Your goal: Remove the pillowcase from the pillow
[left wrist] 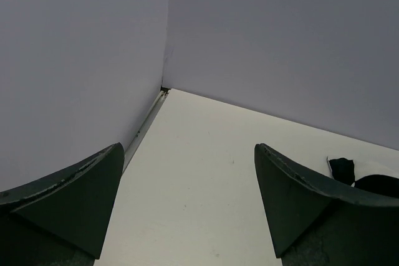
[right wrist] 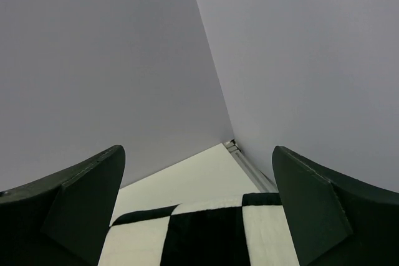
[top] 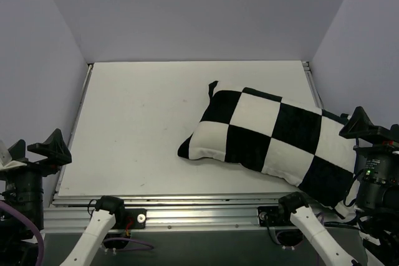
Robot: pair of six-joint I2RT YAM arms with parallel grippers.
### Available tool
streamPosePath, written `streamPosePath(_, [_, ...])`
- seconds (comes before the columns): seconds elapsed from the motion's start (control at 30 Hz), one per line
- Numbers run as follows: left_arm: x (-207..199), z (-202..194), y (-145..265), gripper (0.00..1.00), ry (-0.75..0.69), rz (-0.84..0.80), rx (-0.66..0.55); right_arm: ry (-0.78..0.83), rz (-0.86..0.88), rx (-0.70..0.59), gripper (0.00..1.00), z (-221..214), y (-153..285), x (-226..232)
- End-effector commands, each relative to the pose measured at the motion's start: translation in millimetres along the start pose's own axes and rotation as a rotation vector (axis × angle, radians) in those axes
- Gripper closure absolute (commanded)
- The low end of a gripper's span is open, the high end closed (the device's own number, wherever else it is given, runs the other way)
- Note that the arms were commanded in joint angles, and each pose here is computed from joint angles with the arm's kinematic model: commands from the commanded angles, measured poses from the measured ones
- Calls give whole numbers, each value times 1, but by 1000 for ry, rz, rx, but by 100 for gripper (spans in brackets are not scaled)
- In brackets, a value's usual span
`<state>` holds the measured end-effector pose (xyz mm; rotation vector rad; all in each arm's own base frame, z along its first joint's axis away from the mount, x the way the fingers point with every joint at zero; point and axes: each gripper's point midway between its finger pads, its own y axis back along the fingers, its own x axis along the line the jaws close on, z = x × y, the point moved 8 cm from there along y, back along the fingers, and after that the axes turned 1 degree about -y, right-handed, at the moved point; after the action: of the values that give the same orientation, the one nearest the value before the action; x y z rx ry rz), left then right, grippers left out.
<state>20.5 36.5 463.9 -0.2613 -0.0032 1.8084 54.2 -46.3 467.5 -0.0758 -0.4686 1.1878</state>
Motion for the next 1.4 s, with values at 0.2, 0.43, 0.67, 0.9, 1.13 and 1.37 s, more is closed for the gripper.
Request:
streamPosePath(0.2, [-8,-15,-10,6,-4,-29,46,47,6,177,0,-40,-25,27])
streamPosePath(0.43, [-20,-44,-25,6,-9,-79,143,137,171,633,0,-146,-47,81])
streamPosePath(0.67, [-43,-101,-54,6,-2,-154,289,237,302,1025,0,-249,-36,112])
streamPosePath(0.9, [-61,-174,-74,6,42,-223,421,430,283,1163,0,-314,-10,127])
streamPosePath(1.13, [-61,-204,-80,6,45,-207,447,561,253,1250,25,-374,6,127])
streamPosePath(1.37, [-53,-202,-80,6,53,-157,420,578,374,1219,100,-409,9,177])
